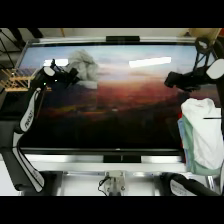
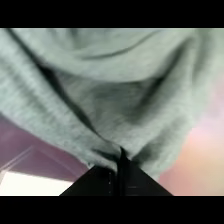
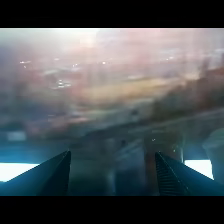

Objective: Fold the shirts.

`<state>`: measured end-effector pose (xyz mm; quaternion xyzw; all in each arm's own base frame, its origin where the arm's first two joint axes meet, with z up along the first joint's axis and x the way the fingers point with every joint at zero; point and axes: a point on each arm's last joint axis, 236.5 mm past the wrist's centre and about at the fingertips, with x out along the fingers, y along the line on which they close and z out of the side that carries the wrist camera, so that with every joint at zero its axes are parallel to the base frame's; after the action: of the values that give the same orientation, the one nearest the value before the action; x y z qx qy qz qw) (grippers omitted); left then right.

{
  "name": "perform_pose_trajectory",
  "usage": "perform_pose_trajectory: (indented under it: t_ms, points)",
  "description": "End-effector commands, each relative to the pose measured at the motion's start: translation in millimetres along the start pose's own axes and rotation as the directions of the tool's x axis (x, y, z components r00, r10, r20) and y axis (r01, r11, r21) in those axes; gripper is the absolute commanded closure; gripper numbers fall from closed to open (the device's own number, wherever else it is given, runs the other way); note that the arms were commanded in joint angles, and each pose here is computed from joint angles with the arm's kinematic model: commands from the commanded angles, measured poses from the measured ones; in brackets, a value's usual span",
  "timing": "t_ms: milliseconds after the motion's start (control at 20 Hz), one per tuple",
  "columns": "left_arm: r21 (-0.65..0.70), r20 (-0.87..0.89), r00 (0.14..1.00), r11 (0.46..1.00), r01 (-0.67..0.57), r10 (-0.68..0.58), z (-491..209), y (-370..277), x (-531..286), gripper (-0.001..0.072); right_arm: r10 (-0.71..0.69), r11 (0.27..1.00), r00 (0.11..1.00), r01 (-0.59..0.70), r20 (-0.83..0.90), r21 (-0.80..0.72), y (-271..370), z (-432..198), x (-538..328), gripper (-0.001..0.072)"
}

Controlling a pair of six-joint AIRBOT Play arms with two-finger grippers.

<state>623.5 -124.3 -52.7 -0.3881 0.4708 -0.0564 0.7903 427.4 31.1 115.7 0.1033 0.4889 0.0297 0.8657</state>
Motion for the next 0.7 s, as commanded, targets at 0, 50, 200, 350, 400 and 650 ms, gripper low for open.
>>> perform_pose_trajectory:
  t_ms: [0,50,200,350,400,650]
  points:
    - [0.21,0.026,0.985,0.965,0.16,-0.169,9,-68,-31,0.0673,0.0,1.0,1.0,0.0,0.0,-0.02,0,0,0,0.0081]
    - [0.319,0.043,0.976,0.929,0.187,-0.211,10,-100,-56,0.0673,0.0,0.999,1.0,0.0,-0.002,-0.052,0,-1,-1,0.0081]
    - [0.607,0.087,0.927,0.757,0.241,-0.365,-10,-209,-169,0.0673,-0.047,0.993,0.998,0.05,0.029,-0.106,-8,-1,-26,0.0081]
    - [0.767,0.062,0.857,0.573,0.287,-0.512,-81,-299,-313,0.0673,-0.16,0.973,0.978,0.18,0.135,-0.145,-28,-1,-90,0.0081]
    - [0.818,0.071,0.837,0.512,0.262,-0.542,-105,-316,-354,0.0673,-0.202,0.962,0.963,0.23,0.18,-0.149,-36,-4,-118,0.0081]
    - [0.845,0.059,0.852,0.48,0.235,-0.521,-188,-329,-400,0.0672,-0.257,0.945,0.917,0.305,0.306,-0.118,-45,-40,-213,0.0081]
